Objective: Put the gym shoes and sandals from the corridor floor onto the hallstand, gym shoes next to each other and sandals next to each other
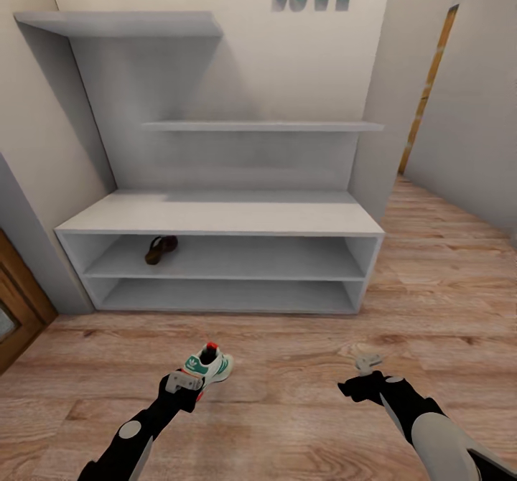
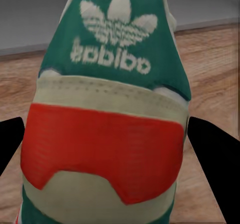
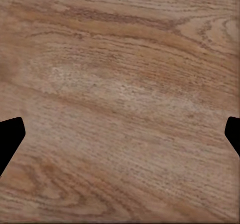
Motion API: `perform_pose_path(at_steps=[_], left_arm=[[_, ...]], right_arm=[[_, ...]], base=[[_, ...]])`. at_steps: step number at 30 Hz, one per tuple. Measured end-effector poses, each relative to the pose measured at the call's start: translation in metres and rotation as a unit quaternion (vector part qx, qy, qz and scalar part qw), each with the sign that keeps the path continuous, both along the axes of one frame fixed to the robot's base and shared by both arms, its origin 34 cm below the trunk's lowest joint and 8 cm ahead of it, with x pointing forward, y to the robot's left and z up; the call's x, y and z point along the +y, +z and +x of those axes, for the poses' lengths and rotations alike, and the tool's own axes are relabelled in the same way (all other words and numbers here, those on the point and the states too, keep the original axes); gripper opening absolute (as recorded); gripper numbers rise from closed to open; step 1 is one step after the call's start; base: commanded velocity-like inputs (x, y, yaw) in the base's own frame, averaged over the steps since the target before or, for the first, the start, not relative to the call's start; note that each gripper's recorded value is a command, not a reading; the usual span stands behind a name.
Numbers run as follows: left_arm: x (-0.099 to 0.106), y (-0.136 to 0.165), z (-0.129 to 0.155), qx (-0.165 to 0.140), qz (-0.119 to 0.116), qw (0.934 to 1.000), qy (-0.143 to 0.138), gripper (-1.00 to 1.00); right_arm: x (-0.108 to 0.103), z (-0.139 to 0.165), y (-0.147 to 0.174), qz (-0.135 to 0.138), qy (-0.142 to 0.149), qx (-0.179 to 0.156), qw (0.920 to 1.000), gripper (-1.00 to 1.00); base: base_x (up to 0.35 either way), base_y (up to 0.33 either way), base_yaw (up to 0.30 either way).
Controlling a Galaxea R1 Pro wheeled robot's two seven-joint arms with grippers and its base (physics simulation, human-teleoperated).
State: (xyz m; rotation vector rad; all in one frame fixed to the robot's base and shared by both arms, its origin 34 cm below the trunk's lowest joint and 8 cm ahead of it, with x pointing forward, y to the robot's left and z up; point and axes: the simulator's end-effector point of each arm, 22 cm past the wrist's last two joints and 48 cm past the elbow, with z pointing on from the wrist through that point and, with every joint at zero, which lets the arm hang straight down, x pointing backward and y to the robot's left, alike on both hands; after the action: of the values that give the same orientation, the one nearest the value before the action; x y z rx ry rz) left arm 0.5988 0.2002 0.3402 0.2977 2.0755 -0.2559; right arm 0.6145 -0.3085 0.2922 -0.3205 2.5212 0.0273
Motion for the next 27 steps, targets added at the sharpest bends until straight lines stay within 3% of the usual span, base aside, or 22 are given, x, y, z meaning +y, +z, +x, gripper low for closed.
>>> perform_pose_path(at_steps=[7, 20, 27], left_arm=[[0.0001, 0.0001, 0.0001, 0.0, 0.0, 1.0, 0.0, -1.0], [0.0001, 0.0001, 0.0001, 0.0, 0.0, 1.0, 0.0, -1.0], [0.0001, 0.0001, 0.0001, 0.0, 0.0, 1.0, 0.0, -1.0]], right_arm=[[0.0013, -0.0003, -0.0003, 0.001, 0.001, 0.0, 1.0, 1.0], [0.0022, -0.0006, -0.0007, 0.001, 0.001, 0.001, 1.0, 1.0], [0.0029, -0.0008, -0.0009, 0.002, 0.001, 0.001, 1.0, 1.0]], base=[[-0.025, -0.125, 0.0], [-0.004, -0.297, 0.0], [0.0, -0.095, 0.0]])
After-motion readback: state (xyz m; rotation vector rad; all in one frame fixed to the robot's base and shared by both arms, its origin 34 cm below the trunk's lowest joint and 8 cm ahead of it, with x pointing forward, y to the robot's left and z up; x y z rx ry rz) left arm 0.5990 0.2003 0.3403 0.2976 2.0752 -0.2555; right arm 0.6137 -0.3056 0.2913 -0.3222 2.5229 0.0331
